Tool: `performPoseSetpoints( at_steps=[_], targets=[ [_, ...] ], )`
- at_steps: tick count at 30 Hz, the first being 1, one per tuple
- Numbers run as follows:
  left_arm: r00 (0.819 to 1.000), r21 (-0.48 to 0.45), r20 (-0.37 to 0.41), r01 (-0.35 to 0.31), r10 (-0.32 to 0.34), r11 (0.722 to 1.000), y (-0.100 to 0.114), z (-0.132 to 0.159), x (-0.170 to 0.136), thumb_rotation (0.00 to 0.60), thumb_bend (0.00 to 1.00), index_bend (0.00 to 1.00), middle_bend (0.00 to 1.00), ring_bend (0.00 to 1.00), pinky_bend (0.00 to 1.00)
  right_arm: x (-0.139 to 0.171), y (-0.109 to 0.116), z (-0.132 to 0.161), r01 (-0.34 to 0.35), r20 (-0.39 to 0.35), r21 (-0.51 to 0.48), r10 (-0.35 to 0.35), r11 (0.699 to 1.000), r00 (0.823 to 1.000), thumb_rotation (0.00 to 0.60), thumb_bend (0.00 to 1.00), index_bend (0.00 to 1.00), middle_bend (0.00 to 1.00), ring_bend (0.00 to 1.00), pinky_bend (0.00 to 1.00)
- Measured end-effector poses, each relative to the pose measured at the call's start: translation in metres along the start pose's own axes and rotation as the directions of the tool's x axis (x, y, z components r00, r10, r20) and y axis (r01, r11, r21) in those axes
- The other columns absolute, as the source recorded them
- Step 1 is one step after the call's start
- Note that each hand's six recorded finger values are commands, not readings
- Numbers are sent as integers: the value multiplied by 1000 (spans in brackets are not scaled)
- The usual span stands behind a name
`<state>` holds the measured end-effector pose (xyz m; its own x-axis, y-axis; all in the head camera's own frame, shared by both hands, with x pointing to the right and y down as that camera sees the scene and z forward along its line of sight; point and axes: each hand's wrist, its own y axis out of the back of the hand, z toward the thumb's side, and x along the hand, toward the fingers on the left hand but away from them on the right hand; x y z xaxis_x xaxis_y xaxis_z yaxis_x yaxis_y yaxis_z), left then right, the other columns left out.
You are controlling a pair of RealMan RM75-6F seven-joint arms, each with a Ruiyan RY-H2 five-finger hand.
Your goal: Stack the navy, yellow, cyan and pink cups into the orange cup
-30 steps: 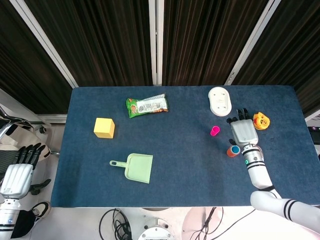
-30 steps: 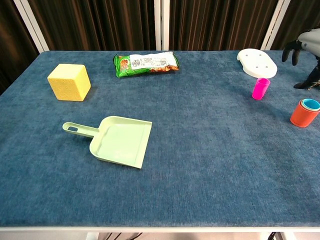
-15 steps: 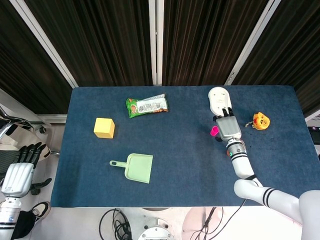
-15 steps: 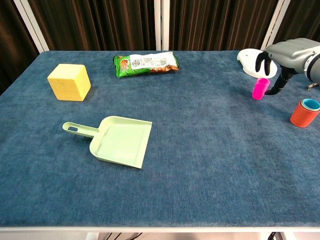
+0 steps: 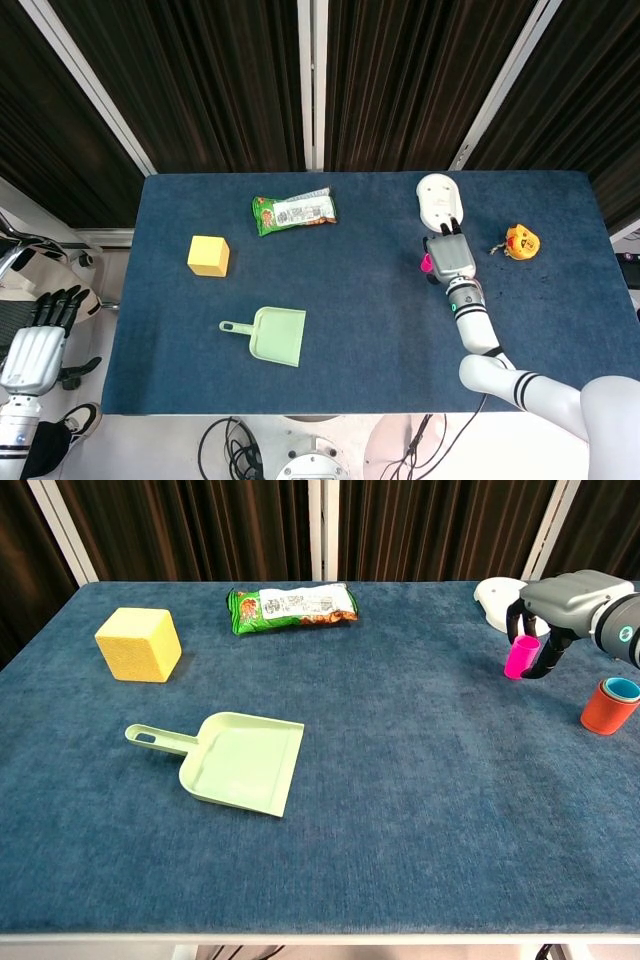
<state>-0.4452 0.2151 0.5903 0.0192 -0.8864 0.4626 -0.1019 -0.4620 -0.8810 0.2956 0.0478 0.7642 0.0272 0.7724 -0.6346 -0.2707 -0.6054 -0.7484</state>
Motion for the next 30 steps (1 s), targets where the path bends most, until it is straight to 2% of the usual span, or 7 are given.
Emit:
performPoseSetpoints(
  at_steps=[5,13,19,30],
  targets=[
    [1000,4,3,5,-5,1000,-1,0,0,600,59,84,21,0,12,-1,-2,3,1,2,1,-1,1000,1000,600,141,465,482,162,0],
    [1000,4,-1,2,-2,1000,1,-1,-1,600,59,84,21,0,12,-4,0,5,28,12,1,-28,1000,1000,600,234,587,553,225,0],
    [1000,1,-2,2,-2,1000,2,-1,-1,600,59,84,21,0,13,-4,1,4,34,16,-4,-33,999,999,600,241,608,570,242,0],
    [1000,-3,2,-1,1,1000,2,-1,0,600,58,84,21,0,12,19,40,-7,92,-3,-59,-92,994,996,600,241,615,578,242,0]
  ],
)
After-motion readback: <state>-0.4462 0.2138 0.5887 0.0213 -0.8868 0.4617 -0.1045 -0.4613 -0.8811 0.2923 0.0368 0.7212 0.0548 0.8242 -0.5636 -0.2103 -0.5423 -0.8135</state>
